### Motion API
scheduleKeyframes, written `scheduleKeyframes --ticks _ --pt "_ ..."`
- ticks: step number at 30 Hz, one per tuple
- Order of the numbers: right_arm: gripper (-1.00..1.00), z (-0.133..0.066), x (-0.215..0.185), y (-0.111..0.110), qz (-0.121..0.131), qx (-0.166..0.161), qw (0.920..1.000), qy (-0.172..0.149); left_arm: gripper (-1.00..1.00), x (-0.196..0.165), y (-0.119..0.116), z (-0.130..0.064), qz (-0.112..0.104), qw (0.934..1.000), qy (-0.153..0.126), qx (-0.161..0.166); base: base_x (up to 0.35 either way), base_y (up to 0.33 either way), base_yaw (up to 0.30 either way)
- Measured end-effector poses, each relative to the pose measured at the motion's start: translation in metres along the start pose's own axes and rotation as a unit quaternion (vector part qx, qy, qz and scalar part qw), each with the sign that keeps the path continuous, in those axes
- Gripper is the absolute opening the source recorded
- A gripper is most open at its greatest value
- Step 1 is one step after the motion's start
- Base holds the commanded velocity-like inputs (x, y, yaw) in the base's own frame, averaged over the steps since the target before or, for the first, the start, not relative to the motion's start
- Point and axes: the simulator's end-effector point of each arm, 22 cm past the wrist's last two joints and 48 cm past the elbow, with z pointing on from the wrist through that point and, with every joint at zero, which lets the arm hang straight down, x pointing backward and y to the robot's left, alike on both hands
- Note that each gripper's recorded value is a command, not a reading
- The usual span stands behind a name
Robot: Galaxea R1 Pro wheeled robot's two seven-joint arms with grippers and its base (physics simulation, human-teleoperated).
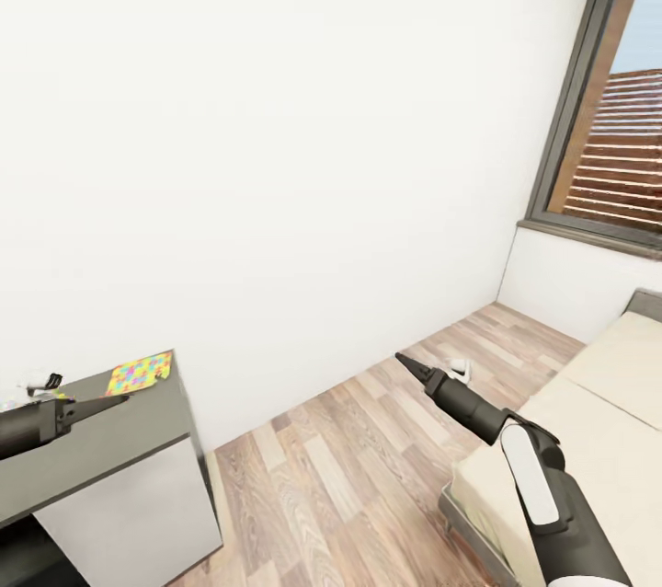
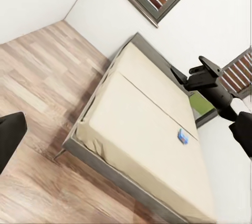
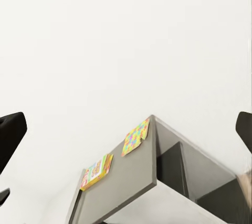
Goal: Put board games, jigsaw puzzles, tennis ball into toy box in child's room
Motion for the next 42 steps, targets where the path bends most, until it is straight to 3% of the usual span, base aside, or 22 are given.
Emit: scheduleKeyframes --ticks 19,42 --pt "1.00 -0.007 -0.011 -0.003 0.002 0.005 0.9999 -0.016 1.00 -0.002 -0.003 -0.001 0.003 1.0000 -0.002 0.001 0.000 -0.231 -0.280" --pt "1.00 -0.013 -0.023 -0.002 0.000 0.008 0.9995 -0.031 1.00 -0.004 -0.009 -0.003 0.009 0.9999 -0.006 0.004 0.000 -0.094 -0.280"
